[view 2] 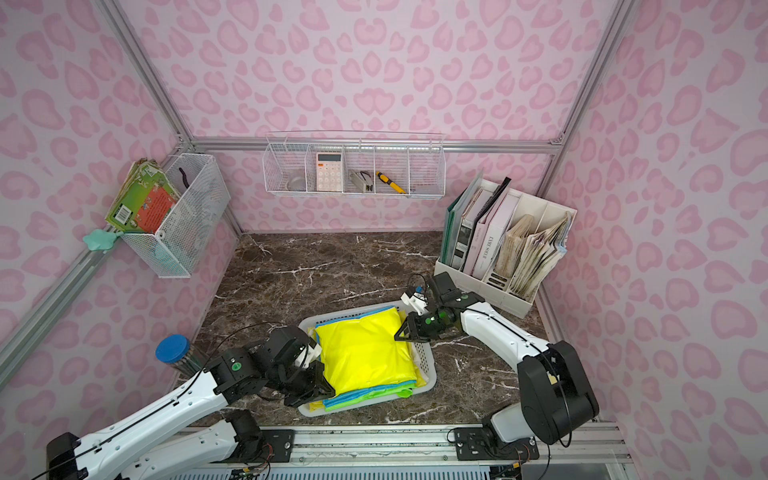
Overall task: Put the folded raincoat in the basket
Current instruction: Place the raincoat in the basket.
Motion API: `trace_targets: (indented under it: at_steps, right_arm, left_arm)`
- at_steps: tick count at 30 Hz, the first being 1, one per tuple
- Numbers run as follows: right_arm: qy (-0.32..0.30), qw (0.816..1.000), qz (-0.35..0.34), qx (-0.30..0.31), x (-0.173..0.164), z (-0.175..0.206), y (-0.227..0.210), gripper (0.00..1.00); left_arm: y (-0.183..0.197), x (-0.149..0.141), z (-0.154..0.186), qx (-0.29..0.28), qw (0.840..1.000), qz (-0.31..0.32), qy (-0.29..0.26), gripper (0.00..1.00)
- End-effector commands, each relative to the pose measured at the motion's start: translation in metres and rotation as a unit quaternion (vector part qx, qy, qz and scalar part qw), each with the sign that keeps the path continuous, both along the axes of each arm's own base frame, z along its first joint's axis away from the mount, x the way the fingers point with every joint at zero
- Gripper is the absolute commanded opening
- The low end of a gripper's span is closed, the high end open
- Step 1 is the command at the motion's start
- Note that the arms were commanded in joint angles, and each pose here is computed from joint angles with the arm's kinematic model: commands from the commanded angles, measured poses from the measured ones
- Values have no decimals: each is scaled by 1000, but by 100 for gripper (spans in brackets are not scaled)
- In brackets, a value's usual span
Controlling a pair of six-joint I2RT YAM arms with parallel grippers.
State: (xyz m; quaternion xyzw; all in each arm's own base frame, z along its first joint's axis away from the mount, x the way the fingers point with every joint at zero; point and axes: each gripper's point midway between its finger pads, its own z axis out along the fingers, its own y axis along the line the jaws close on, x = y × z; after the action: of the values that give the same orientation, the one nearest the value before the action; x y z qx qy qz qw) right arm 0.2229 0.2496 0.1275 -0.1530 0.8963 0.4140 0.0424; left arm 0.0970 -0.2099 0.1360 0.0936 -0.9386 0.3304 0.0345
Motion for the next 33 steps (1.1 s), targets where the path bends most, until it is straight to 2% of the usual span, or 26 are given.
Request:
trace_targets:
  at_steps: [1, 4, 8, 10, 12, 16, 20, 23, 27, 33]
  right_arm:
    - [-7, 1000, -6, -11, 1, 7, -4, 43]
    - [-31, 999, -17, -7, 8, 28, -6, 48]
    - [-70, 996, -45, 11, 24, 65, -3, 49]
    - [-80, 994, -62, 31, 29, 79, 6, 46]
    - [-73, 993, -60, 72, 25, 89, 32, 38]
    - [-58, 991, -18, 115, 1, 93, 88, 28]
    - [-47, 993, -2, 107, -12, 66, 113, 19]
    - [-45, 996, -21, 73, -5, 36, 103, 13]
    - [-51, 996, -47, 48, 10, 14, 83, 9]
    - [-27, 989, -128, 72, 49, 4, 41, 5]
  left_arm:
    - [4, 3, 5, 16, 1000, 6, -5, 7]
    - [2, 10, 29, 11, 999, 0, -35, 13]
    - [-4, 34, 72, 0, 994, 3, -110, 14]
    - [-5, 55, 86, 8, 987, 22, -159, 14]
    - [-11, 76, 90, 7, 984, 35, -174, 14]
    - [-29, 95, 70, 18, 991, 28, -129, 3]
    - [-31, 88, 25, 66, 996, 5, -61, 0]
    - [-23, 76, -3, 76, 997, 14, -33, 0]
    - [-2, 57, -20, 90, 995, 34, -18, 0]
    - [13, 38, -31, 86, 995, 51, -4, 0]
